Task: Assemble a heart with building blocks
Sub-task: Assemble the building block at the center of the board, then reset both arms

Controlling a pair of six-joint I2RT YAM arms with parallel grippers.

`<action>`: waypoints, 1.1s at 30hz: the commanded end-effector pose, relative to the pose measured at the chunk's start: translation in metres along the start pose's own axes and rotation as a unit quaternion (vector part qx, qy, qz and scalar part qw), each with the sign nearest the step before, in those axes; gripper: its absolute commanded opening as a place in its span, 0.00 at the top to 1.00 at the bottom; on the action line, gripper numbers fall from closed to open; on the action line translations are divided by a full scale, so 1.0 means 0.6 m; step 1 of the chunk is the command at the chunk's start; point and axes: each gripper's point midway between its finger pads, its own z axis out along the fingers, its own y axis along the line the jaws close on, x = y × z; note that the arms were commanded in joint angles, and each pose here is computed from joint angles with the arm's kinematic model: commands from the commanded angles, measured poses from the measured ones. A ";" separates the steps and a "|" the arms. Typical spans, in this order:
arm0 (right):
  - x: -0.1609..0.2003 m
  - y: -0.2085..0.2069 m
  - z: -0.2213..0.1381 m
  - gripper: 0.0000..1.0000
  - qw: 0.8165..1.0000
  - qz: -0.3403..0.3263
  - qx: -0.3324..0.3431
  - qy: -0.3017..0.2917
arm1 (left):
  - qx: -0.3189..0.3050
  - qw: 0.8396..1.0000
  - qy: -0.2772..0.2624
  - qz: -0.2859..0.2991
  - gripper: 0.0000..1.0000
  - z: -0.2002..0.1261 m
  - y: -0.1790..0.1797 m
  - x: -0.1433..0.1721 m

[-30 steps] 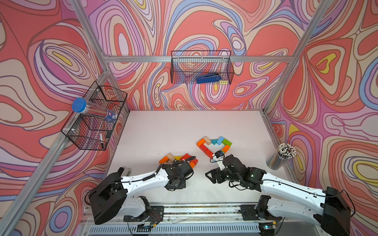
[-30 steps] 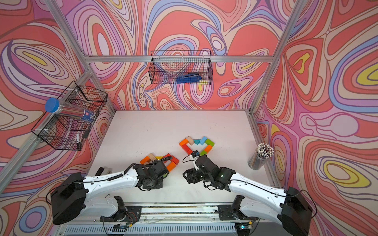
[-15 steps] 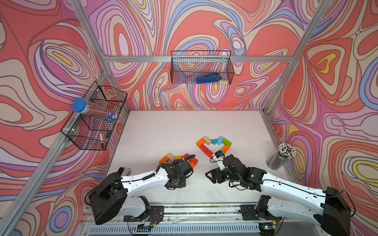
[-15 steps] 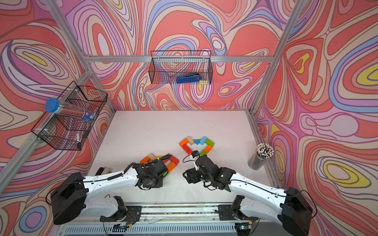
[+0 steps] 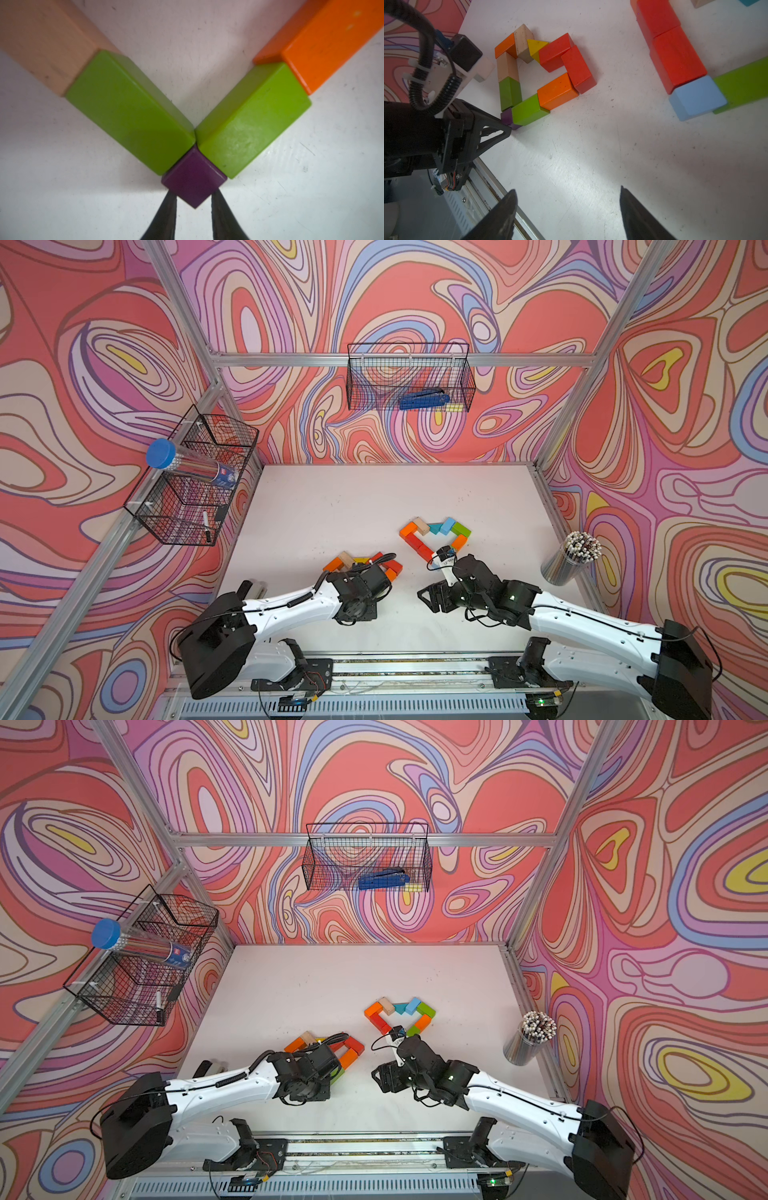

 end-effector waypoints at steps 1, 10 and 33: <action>-0.016 -0.001 0.001 0.22 1.000 -0.009 0.013 -0.011 | -0.009 1.000 -0.009 -0.009 0.63 -0.030 0.013 -0.006; -0.102 0.010 0.005 0.15 0.996 -0.049 0.048 -0.059 | 0.035 0.996 -0.074 -0.033 0.26 -0.102 0.027 -0.087; -0.295 -0.298 -0.078 0.02 0.895 -0.089 0.382 -0.215 | -0.115 0.902 -0.412 -0.058 0.00 -0.188 0.219 -0.381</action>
